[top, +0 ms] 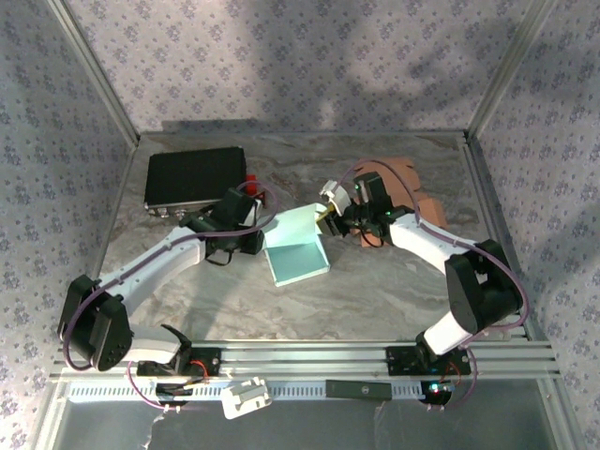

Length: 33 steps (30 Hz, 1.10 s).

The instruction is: Fold the paper box

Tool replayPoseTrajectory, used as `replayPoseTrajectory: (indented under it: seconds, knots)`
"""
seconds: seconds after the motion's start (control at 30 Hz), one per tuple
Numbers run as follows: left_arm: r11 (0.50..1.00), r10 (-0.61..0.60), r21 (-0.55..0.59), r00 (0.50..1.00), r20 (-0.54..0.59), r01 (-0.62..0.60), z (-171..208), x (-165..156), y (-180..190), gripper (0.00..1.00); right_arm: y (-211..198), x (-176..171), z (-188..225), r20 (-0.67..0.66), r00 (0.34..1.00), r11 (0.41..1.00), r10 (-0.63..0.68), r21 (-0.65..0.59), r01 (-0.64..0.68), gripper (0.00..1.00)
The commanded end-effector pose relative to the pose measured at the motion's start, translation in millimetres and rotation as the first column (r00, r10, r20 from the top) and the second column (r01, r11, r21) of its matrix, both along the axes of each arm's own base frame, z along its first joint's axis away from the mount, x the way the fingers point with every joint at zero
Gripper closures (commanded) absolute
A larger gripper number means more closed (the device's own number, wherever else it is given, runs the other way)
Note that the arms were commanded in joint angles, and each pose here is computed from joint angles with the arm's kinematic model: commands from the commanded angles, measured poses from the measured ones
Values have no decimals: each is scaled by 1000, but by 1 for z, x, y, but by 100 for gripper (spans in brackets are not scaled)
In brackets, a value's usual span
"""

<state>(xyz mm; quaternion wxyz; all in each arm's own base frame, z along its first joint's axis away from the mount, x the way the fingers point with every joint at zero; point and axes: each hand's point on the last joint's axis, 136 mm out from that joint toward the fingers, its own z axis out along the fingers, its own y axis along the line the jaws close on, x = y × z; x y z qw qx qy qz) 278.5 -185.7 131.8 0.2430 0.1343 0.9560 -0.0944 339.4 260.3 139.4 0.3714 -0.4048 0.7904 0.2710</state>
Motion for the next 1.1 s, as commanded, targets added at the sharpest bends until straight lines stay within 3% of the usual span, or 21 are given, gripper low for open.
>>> replayPoseTrajectory:
  seconds: [0.0,0.7,0.87,0.97,1.07]
  knots:
    - [1000,-6,8,1000,28,6,10,10,-2,70,2,-1,2,-1,1000,1000,15,-16,-15,72]
    - [993,-4,117,999,41,-1,8,13,5,74,3,-9,12,54,998,996,-13,-84,18,94]
    - [995,1,98,999,49,-6,20,13,18,67,2,-12,16,67,998,996,2,-91,4,98]
    - [997,-11,75,1000,28,9,21,16,25,51,2,-14,18,68,997,995,19,-95,-12,98]
    - [997,-69,-19,997,-35,69,20,18,24,50,3,-17,16,62,997,994,37,-100,-30,98]
